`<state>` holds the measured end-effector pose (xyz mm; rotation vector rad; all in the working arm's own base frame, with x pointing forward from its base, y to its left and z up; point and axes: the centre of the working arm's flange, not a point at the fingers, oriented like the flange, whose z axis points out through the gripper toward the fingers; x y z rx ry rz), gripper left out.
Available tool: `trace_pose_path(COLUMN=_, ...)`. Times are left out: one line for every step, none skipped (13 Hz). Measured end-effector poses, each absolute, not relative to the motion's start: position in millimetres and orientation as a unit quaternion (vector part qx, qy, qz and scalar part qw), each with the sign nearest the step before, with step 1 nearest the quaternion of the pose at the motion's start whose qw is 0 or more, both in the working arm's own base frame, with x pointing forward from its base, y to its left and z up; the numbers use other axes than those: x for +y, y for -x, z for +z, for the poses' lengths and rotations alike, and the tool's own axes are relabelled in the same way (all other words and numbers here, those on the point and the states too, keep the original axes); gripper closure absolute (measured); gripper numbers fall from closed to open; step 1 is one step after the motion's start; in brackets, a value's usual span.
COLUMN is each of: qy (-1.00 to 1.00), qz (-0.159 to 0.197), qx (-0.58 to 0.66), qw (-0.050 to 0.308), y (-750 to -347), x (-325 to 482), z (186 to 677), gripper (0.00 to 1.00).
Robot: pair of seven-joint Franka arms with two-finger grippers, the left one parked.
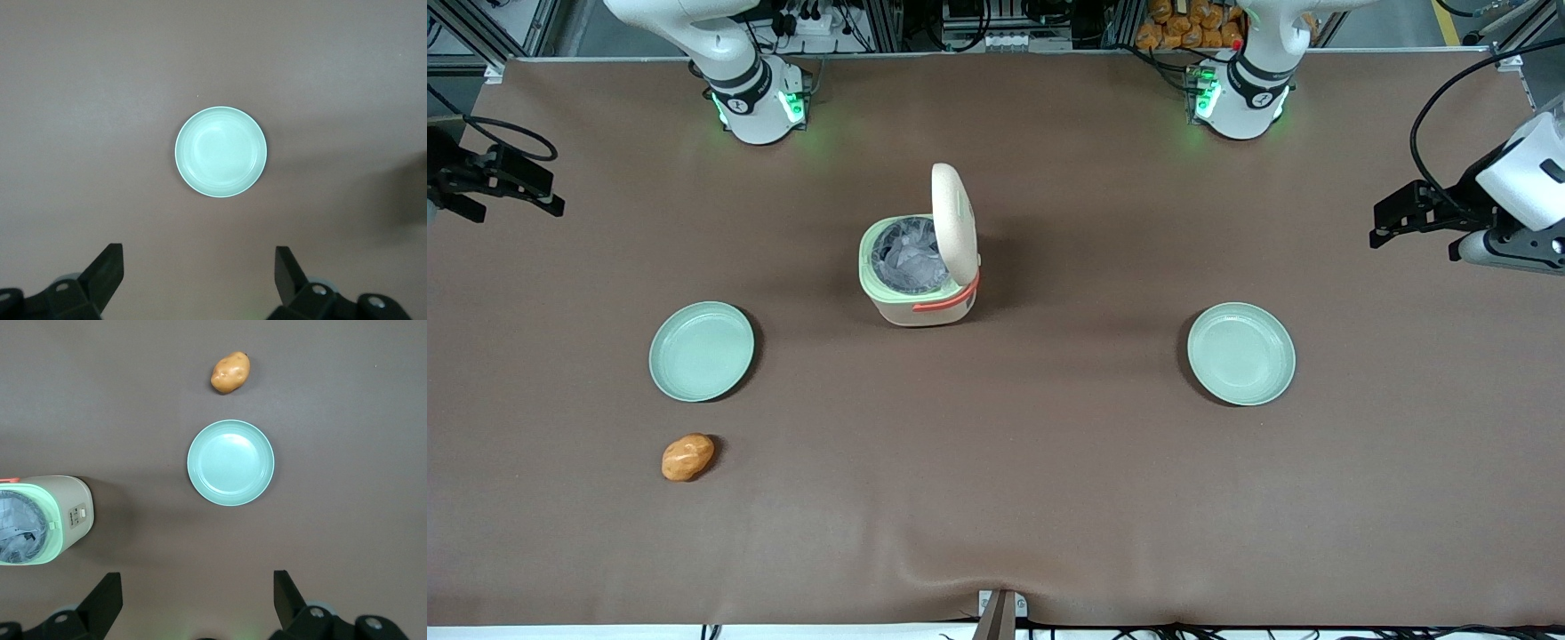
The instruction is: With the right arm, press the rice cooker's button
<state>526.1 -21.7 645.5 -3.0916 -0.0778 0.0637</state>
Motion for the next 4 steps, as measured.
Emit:
trace_pose_path(qy=0.999, qz=0.021, qx=-0.025, qw=0.024, y=-525.7, x=-21.8, z=645.4, gripper=0.00)
trace_pose_path(qy=0.999, qz=0.021, qx=-0.025, qw=0.024, y=-525.5, x=-21.8, z=645.4, gripper=0.00)
trace_pose_path(qy=0.999, qz=0.021, qx=-0.025, qw=0.024, y=-525.4, x=-21.8, z=645.6, gripper=0.00)
trace_pose_path(qy=0.999, qz=0.020, qx=-0.025, qw=0.024, y=-525.1, x=-21.9, z=646.0, gripper=0.00)
